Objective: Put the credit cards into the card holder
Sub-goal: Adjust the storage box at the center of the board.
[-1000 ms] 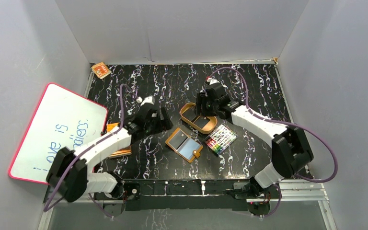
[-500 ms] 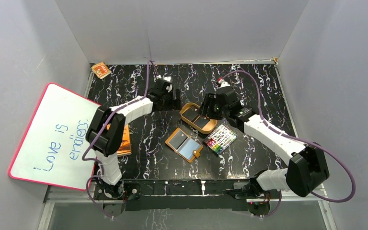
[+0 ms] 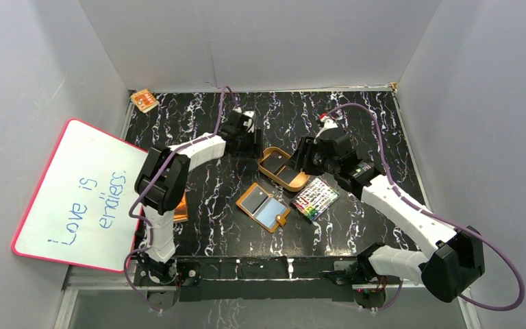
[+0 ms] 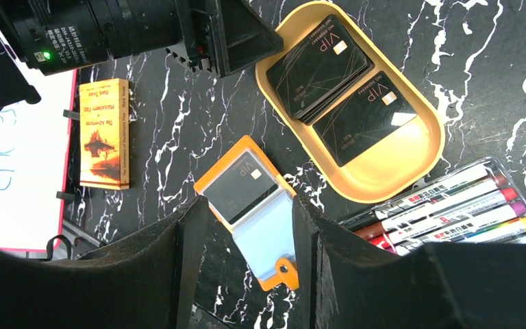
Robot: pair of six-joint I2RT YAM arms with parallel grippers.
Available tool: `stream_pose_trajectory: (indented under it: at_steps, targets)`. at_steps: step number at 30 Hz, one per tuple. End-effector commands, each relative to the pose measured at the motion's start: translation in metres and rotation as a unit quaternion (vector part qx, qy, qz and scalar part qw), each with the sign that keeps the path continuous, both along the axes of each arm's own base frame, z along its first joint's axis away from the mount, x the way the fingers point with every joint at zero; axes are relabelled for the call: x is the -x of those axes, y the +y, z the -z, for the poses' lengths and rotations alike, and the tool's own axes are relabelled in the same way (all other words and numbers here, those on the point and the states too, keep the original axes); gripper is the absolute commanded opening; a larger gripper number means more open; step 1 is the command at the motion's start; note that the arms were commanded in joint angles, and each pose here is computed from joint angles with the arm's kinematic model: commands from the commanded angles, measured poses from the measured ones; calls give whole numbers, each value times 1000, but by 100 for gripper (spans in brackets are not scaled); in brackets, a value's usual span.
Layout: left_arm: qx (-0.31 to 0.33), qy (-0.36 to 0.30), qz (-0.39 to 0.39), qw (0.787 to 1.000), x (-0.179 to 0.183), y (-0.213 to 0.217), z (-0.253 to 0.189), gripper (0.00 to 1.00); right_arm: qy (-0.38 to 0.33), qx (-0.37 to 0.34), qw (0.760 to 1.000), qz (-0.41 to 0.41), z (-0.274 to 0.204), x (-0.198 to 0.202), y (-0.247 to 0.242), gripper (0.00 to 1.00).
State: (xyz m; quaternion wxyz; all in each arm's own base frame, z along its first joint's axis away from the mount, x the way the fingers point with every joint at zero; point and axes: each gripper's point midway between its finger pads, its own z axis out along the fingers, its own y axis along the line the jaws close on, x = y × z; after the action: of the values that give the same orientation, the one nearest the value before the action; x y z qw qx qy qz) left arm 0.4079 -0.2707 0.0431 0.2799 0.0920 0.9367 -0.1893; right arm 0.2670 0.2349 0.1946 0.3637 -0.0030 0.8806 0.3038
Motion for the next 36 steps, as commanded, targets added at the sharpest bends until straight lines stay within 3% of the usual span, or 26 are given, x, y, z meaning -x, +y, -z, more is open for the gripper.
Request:
stream_pose_trajectory:
  at_steps: [1,22,36]
  targets:
    - [20,16,6,1000,9,-5,-5,59,-15,-1,1000,-5,-7,1,-2,57]
    - [27,34,-99,994,41,17,-9,20,-6,-8,1000,10,5,1,-3,55]
    - [63,72,-168,981,80,25,-1,23,88,-67,993,-31,49,-17,52,60]
